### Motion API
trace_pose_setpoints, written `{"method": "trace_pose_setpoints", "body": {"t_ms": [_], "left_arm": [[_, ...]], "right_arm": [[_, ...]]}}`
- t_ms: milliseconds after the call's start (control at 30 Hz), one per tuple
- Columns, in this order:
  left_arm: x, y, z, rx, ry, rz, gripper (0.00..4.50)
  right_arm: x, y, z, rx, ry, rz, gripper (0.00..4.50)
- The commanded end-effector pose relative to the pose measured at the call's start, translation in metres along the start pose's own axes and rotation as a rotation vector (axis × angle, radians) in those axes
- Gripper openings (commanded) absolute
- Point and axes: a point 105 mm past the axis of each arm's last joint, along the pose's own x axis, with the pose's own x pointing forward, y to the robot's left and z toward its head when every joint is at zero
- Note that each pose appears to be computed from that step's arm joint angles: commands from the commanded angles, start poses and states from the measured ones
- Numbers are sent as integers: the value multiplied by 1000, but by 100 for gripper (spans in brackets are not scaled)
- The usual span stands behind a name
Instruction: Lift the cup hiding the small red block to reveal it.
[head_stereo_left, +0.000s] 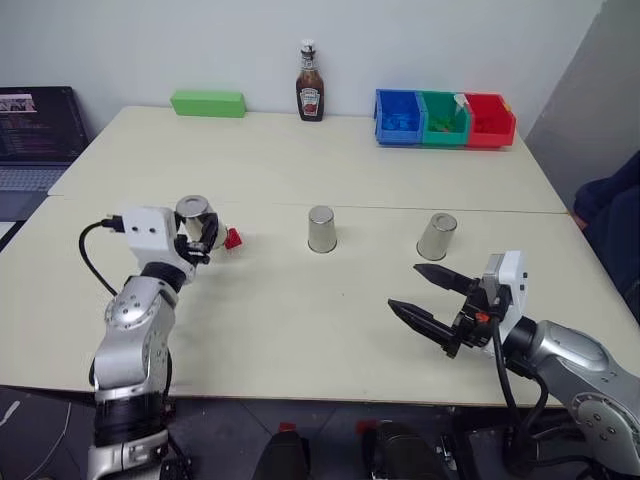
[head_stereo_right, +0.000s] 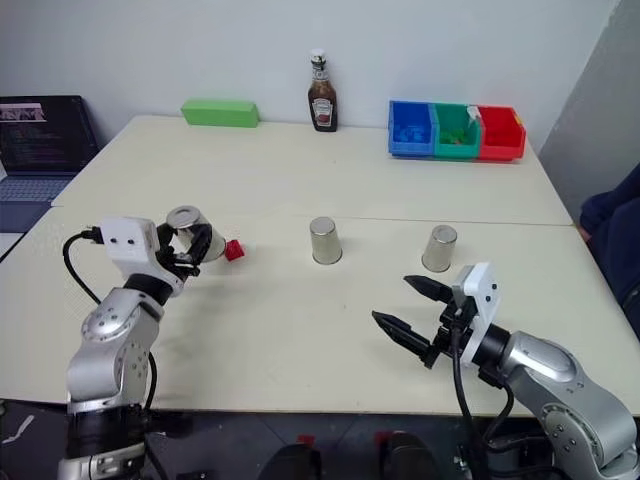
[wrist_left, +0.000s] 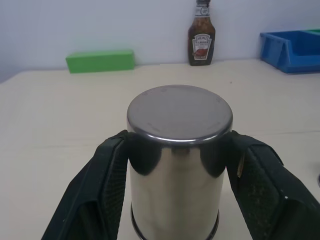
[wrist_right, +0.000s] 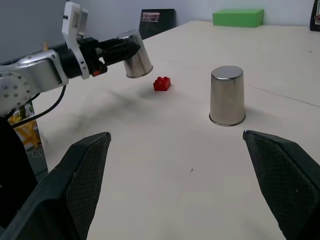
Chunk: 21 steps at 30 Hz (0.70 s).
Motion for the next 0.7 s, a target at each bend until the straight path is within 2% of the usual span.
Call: {"method": "trace_pose_setpoints", "body": {"t_ms": [33,167,467,533,567,600,700], "left_arm": [[-16,27,9,11,-39,108,265],[-14,40,-6,-10,-19,124,265],[-2,42,-33,-64,2,76,265],[-3,44,-37,-70,5,76,334],[-4,45,-38,-75,4,74,345],[-4,45,-38,-75,4,72,378],[-7,43,-40,-78,10,59,439]], "right_arm": [[0,3,11,-35,-36,19,450],[3,3,11,-32,-35,29,450],[7,0,13,-47,-39,25,450],[6,1,13,-48,-38,23,450],[5,1,12,-48,-37,19,450],[4,1,12,-48,-36,16,450],[4,2,11,-45,-37,7,450]]}}
